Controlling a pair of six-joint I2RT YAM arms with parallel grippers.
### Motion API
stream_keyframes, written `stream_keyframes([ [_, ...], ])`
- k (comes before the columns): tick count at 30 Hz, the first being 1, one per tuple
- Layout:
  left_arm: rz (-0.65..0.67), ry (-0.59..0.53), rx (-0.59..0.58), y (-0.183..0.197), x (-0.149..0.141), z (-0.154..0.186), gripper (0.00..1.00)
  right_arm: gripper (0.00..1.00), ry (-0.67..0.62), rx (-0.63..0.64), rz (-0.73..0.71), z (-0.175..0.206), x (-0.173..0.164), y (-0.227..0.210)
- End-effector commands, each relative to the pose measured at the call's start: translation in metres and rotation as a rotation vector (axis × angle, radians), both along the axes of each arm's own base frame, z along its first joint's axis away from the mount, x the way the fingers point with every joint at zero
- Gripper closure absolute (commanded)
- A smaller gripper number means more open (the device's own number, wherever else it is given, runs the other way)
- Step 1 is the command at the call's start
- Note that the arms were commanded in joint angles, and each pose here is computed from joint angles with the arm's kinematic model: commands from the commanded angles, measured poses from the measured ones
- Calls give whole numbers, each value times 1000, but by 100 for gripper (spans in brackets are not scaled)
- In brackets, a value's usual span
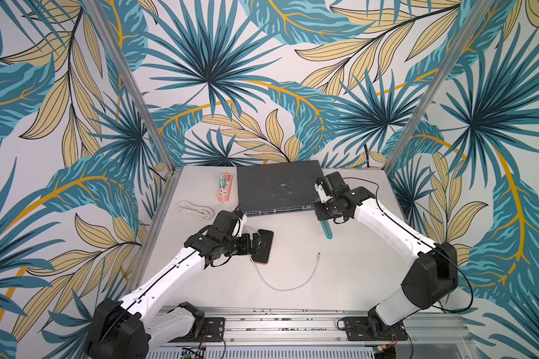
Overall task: Plug the charging cable into the phone
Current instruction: Pick up the distractor from the center of the board, then place the distractor at the center of the board.
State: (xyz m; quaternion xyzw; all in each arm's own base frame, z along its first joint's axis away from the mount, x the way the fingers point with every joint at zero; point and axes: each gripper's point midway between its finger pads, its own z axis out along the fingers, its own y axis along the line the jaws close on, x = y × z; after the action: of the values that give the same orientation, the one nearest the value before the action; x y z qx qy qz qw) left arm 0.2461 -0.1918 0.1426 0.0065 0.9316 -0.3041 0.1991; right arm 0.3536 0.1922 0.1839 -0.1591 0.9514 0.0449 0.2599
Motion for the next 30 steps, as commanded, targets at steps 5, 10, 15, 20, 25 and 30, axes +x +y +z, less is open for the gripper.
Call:
stream_keyframes([
  [5,-31,-49,-111,-21,13,23,0,73,3,97,-175,19,18,-47],
  [10,-42,-47,-136,-28,17,26,0,72,7,153,-317,15,30,-88],
  [15,-49,-50,-137,-28,16,28,0,72,16,181,-459,5,36,-135],
  [20,-49,-24,-106,-24,14,20,0,72,35,214,-602,-18,36,-180],
  [25,-51,-6,-80,-24,17,23,0,72,73,211,-740,-52,23,-223],
  [30,-24,17,-40,-18,17,26,0,72,96,184,-863,-81,10,-256],
])
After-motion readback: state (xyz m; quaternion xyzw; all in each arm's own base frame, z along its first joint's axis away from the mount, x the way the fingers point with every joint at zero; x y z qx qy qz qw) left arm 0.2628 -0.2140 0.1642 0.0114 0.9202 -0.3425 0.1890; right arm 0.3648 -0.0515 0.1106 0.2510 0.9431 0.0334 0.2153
